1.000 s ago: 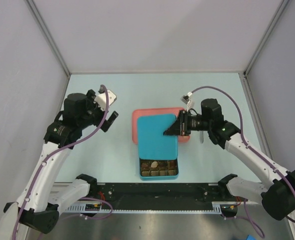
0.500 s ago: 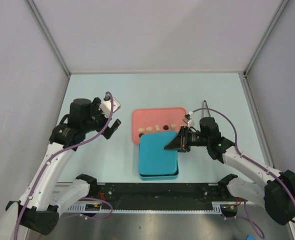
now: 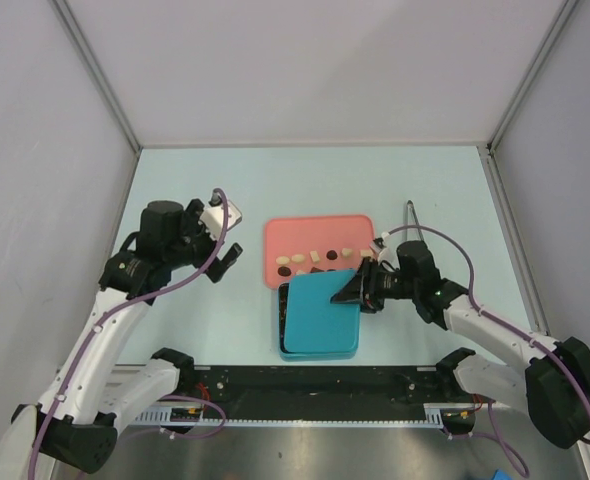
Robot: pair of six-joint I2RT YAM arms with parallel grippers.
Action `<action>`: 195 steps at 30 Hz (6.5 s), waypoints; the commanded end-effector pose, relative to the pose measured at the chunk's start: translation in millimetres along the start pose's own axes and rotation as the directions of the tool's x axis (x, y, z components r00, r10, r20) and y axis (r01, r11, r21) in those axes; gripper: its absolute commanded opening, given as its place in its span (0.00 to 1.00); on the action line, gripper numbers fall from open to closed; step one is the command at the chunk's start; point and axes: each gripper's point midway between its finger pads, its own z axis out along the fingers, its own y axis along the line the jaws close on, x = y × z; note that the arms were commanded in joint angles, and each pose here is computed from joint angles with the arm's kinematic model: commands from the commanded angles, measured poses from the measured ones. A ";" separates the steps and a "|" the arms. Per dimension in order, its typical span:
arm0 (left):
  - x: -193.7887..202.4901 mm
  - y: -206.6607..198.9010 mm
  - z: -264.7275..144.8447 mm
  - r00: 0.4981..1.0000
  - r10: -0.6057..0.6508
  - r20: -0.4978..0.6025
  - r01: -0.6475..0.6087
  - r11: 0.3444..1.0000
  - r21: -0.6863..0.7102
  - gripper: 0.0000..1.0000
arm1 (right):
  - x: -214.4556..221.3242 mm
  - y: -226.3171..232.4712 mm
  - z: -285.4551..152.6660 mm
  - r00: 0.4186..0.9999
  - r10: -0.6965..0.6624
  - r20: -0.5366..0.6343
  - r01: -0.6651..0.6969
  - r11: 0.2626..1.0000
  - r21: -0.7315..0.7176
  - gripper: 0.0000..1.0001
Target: Pack the chocolate
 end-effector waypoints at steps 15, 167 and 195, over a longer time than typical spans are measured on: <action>-4.7 -5.6 0.9 0.999 0.022 0.042 -0.023 0.999 0.032 1.00 | 2.6 -39.9 -21.5 0.996 -0.053 -0.066 0.073 0.928 0.365 1.00; 72.3 -133.3 101.5 0.959 0.279 0.047 -0.280 0.915 0.292 0.98 | -30.6 -44.1 24.0 0.938 -0.074 0.339 -0.135 0.821 0.555 1.00; 11.2 -118.1 52.7 0.967 0.235 0.102 -0.255 0.925 0.281 0.90 | -34.6 -53.7 -3.8 0.925 -0.125 0.360 -0.121 0.799 0.589 1.00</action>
